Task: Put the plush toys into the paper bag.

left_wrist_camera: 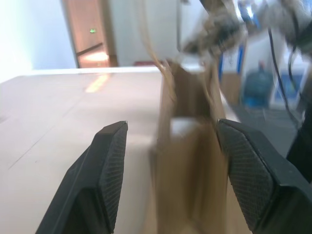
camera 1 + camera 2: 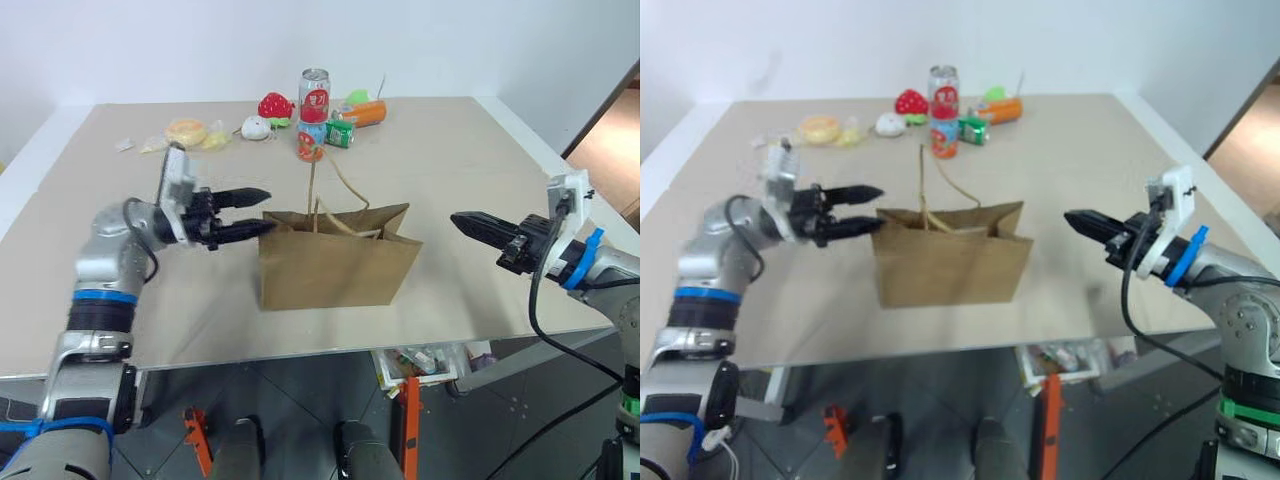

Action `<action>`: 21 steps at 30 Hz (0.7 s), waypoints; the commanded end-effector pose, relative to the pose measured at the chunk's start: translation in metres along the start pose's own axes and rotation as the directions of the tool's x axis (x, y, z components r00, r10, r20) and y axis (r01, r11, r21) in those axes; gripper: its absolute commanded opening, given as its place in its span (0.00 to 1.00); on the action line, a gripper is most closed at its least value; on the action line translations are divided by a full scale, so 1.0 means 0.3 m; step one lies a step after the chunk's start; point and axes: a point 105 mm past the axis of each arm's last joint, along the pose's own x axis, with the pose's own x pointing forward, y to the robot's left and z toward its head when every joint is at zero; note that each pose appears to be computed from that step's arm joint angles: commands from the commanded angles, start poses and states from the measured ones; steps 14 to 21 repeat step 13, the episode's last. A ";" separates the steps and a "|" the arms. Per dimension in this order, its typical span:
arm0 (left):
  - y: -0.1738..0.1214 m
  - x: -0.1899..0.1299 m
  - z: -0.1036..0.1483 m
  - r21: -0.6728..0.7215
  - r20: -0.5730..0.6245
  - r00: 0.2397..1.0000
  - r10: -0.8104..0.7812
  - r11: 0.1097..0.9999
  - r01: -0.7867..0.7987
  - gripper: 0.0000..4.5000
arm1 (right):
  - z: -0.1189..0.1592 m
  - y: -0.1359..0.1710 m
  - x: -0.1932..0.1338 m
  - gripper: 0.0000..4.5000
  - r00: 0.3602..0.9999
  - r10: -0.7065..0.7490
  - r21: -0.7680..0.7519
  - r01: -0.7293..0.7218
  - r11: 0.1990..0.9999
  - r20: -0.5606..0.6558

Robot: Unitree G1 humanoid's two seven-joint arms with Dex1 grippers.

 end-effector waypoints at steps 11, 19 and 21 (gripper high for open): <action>-0.083 -0.306 -0.069 -0.264 -0.208 0.909 0.362 0.874 -0.408 0.67 | 0.002 0.040 -0.060 0.00 0.995 0.084 -0.039 -0.086 0.996 -0.059; -0.089 -0.315 -0.096 -0.230 -0.265 0.890 0.371 0.872 -0.432 0.67 | 0.000 0.043 -0.052 0.00 0.994 0.088 -0.037 -0.091 0.995 -0.058; -0.089 -0.315 -0.096 -0.230 -0.265 0.890 0.371 0.872 -0.432 0.67 | 0.000 0.043 -0.052 0.00 0.994 0.088 -0.037 -0.091 0.995 -0.058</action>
